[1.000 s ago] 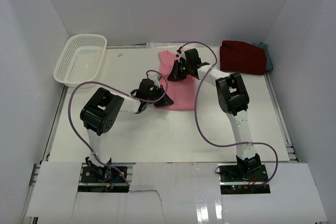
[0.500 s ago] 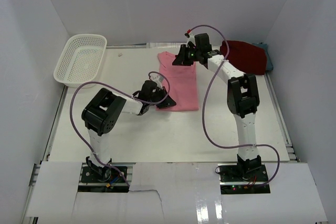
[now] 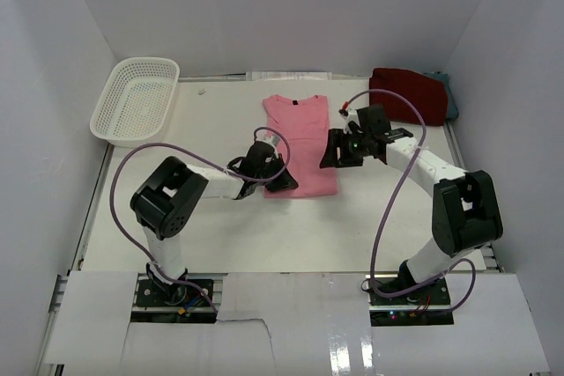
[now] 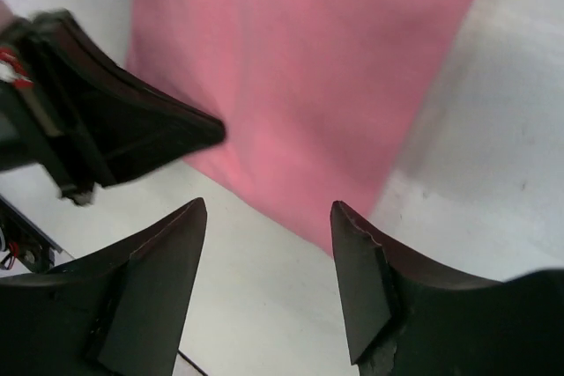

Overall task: Fold and stack the t-shirts
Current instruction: Fold the folded rectangular tshirt in 1/3 of the way, then grab one side of the 2/3 rectangular tshirt with both arms

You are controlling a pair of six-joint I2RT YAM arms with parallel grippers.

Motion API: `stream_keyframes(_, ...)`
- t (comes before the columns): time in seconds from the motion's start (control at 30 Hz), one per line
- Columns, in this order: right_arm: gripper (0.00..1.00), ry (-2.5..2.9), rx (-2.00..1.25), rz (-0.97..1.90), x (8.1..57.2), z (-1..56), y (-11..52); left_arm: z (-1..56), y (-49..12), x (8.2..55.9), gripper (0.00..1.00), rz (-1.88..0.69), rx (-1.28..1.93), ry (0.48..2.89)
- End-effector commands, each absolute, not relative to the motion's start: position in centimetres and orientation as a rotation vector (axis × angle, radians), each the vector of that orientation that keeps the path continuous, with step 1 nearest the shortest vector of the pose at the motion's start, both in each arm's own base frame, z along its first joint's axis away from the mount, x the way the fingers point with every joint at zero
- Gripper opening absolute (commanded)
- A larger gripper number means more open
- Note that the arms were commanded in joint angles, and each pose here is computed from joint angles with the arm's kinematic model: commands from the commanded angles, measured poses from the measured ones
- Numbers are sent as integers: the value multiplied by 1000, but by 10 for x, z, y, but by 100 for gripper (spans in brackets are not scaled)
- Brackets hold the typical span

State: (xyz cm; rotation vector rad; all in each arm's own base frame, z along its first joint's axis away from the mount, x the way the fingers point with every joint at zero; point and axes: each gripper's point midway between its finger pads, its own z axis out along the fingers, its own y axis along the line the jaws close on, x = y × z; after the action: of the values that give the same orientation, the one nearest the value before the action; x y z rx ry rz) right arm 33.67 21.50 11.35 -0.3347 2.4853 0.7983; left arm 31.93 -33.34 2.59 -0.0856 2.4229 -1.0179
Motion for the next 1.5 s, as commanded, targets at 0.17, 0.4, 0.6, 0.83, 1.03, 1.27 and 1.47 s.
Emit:
stream_keyframes(0.17,61,2519,-140,962,294,93,165,59,-267,301,11,-665,-152,2492)
stream_keyframes(0.4,62,2550,-6,1145,262,67,176,94,-248,287,46,-716,-200,2415)
stream_keyframes(0.6,63,2511,105,1222,260,57,182,74,-234,279,56,-694,-262,2458)
stream_keyframes(0.83,64,2465,222,1189,271,48,181,55,-228,277,57,-724,-323,2509)
stream_keyframes(1.03,65,2483,234,1201,278,38,192,56,-220,281,57,-702,-323,2505)
stream_keyframes(1.27,63,2559,204,1208,275,18,212,56,-206,286,57,-689,-361,2492)
stream_keyframes(1.47,56,2567,199,1129,276,17,206,50,-194,284,57,-683,-384,2495)
